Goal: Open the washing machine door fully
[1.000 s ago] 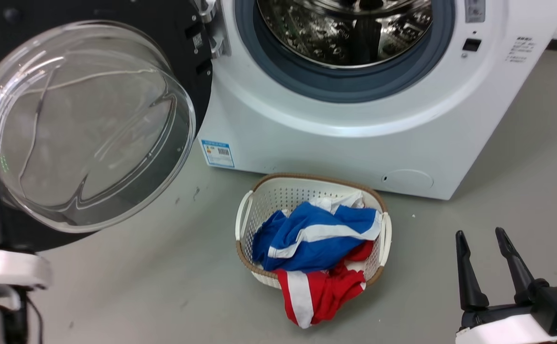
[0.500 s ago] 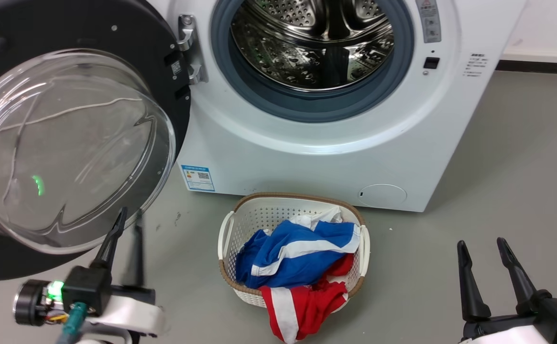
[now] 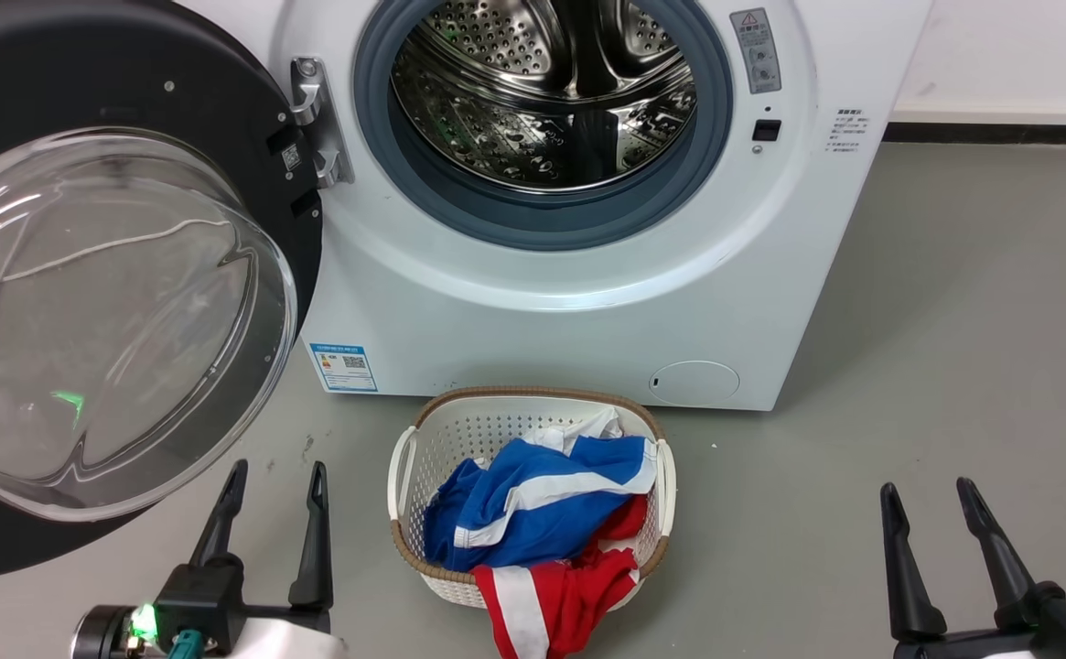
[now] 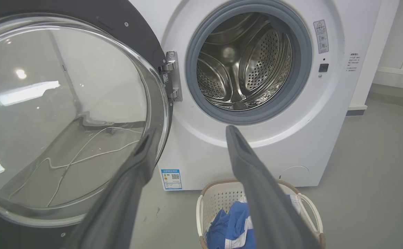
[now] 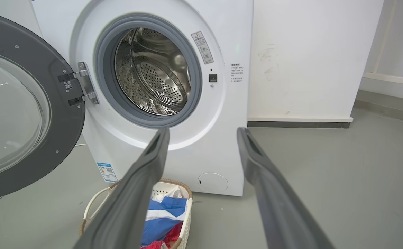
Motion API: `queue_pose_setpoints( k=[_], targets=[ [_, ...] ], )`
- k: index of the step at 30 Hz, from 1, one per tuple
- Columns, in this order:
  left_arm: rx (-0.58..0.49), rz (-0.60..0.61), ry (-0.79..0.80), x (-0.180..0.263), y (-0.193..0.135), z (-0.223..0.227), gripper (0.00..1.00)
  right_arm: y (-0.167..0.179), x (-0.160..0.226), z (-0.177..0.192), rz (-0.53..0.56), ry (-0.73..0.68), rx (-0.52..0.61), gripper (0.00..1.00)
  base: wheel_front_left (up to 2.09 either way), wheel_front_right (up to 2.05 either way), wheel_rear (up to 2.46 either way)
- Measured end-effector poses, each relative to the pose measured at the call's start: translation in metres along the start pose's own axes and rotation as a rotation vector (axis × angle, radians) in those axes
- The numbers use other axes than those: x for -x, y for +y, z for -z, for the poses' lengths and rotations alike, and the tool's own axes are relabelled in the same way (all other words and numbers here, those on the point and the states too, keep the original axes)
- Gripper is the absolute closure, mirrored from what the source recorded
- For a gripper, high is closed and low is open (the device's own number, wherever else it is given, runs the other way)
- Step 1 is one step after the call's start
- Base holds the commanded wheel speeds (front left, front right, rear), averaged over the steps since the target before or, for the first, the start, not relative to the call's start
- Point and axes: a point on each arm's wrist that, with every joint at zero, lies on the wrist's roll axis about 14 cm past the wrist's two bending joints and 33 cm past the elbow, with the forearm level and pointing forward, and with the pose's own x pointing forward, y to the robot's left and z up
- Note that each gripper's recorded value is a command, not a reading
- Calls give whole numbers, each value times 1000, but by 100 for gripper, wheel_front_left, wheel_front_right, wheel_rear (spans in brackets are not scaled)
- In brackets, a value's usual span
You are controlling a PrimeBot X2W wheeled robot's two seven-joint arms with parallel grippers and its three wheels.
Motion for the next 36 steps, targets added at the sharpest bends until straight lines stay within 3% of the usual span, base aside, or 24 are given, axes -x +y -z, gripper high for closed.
queue_pose_setpoints(
  k=[22,23,29,36],
  targets=[
    [-10,-5,38,12,0,11,0,-6,12,5,27,18,-32,0,0,0,0],
    [-12,-5,47,13,0,14,100,-6,12,7,27,24,-33,100,0,0,0],
    [9,-8,133,24,-3,38,100,-7,17,24,35,81,-48,100,0,0,0],
    [148,-53,176,24,4,46,100,-11,17,29,75,96,-185,100,0,0,0]
  ],
)
